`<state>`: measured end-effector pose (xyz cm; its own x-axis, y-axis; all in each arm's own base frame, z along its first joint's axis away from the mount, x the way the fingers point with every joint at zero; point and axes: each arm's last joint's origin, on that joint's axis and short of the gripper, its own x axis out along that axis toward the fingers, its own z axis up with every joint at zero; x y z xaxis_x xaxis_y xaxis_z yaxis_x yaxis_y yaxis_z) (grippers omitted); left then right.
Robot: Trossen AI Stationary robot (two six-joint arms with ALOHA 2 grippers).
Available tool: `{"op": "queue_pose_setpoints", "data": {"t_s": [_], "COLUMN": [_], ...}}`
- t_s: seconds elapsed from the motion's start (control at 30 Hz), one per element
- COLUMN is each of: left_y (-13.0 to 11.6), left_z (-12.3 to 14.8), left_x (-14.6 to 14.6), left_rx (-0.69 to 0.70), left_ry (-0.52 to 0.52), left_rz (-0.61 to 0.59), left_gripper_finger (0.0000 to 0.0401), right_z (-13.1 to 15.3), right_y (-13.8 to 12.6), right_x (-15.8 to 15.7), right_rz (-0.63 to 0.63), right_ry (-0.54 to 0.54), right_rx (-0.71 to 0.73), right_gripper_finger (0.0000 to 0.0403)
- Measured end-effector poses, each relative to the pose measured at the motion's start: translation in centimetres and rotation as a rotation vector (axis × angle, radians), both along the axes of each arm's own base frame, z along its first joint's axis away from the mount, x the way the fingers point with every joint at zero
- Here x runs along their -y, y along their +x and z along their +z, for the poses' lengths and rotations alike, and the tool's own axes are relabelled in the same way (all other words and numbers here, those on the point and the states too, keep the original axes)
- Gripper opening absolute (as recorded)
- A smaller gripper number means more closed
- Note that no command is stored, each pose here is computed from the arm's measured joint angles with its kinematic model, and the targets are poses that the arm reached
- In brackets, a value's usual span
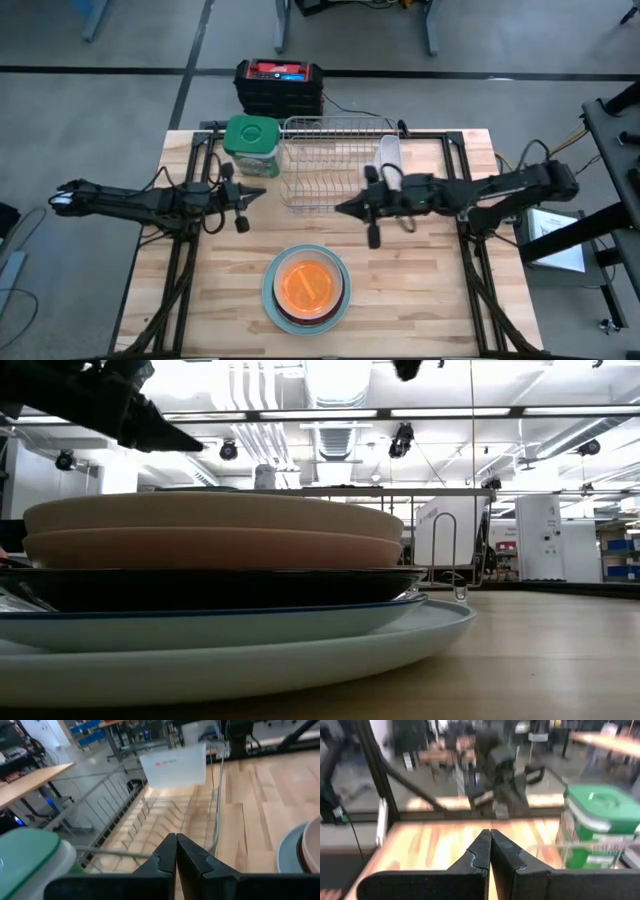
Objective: Sort dishes
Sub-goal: Put the orange plate in the dishwasher rack
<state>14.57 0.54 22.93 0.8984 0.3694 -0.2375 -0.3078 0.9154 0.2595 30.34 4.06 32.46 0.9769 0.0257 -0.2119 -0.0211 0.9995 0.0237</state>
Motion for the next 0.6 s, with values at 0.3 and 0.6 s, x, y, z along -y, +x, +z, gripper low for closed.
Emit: {"op": "queue_pose_setpoints", "data": {"t_s": [0.3,0.6], "left_y": [-2.0,-3.5], "left_z": [-1.4,-1.7], "left_x": [-0.1,-0.4], "left_rx": [0.050,0.098], "left_ry": [-0.006,0.005], "left_rz": [0.002,0.092], "left_gripper_finger": [0.0000,0.0000], "right_z": [-1.0,-3.3], "right_y": [5.2,8.5], "right_x": [-1.3,-1.9], "right_rz": [0.019,0.023], "right_ry": [-0.045,-0.055], "right_rx": [-0.252,-0.400], "right_gripper_finger": [0.0000,0.0000]}}
